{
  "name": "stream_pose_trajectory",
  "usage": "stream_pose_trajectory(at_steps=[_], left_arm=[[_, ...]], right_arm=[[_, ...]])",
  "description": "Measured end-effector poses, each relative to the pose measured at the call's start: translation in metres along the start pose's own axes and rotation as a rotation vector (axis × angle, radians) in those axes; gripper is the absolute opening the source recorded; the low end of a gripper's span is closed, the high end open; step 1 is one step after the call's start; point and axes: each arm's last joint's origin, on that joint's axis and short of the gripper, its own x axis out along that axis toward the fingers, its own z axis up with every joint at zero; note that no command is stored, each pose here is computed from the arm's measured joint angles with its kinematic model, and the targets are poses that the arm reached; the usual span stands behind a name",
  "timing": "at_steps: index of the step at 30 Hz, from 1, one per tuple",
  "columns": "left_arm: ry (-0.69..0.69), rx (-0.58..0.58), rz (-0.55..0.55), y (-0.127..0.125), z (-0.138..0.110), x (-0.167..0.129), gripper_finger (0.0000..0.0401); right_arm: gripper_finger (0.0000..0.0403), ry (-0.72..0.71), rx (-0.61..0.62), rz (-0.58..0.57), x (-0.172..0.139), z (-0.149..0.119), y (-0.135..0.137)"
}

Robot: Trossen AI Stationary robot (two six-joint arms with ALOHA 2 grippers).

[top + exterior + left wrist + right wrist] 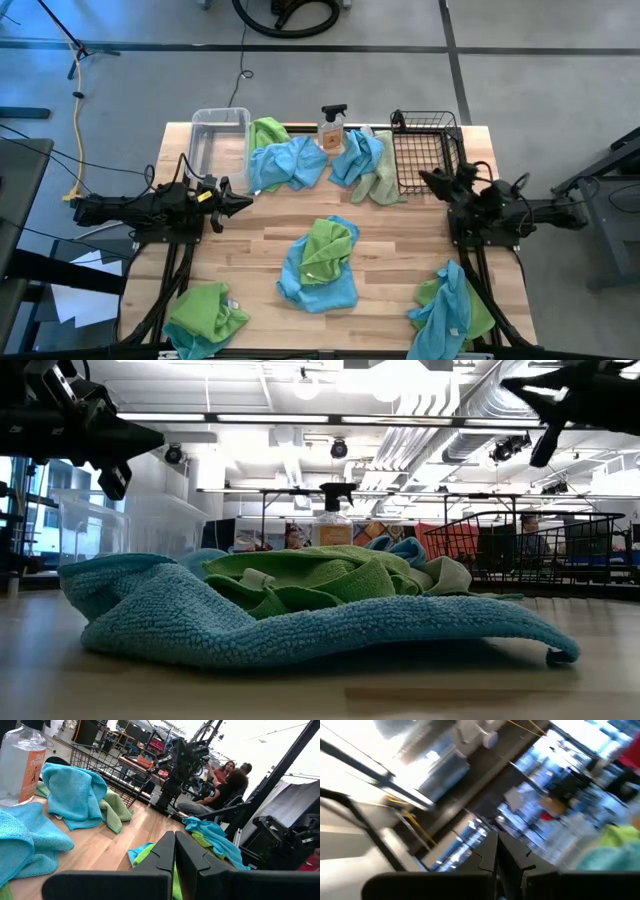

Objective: Sort microfiber towel by color & place in baskets
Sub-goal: Put the green microfiber cloth into the bin

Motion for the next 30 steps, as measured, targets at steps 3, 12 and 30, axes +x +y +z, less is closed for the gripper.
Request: stream_pose_trajectory(at_steps=[3, 12, 30], left_arm=[[0.000, 0.000, 0.000, 0.000, 0.000, 0.000, 0.0000], [0.000, 0.000, 0.000, 0.000, 0.000, 0.000, 0.0000], [0.000, 0.000, -0.001, 0.000, 0.000, 0.000, 0.0000]], right_arm=[[0.0031, 0.033, -0.016, -0.059, 0.014, 0.001, 0.006], [0.0120, 0.289, -0.245, -0.248, 0.106, 0.003, 0.046], [0.0201, 1.180, -0.290, -0.382, 0.233, -0.088, 0.036]])
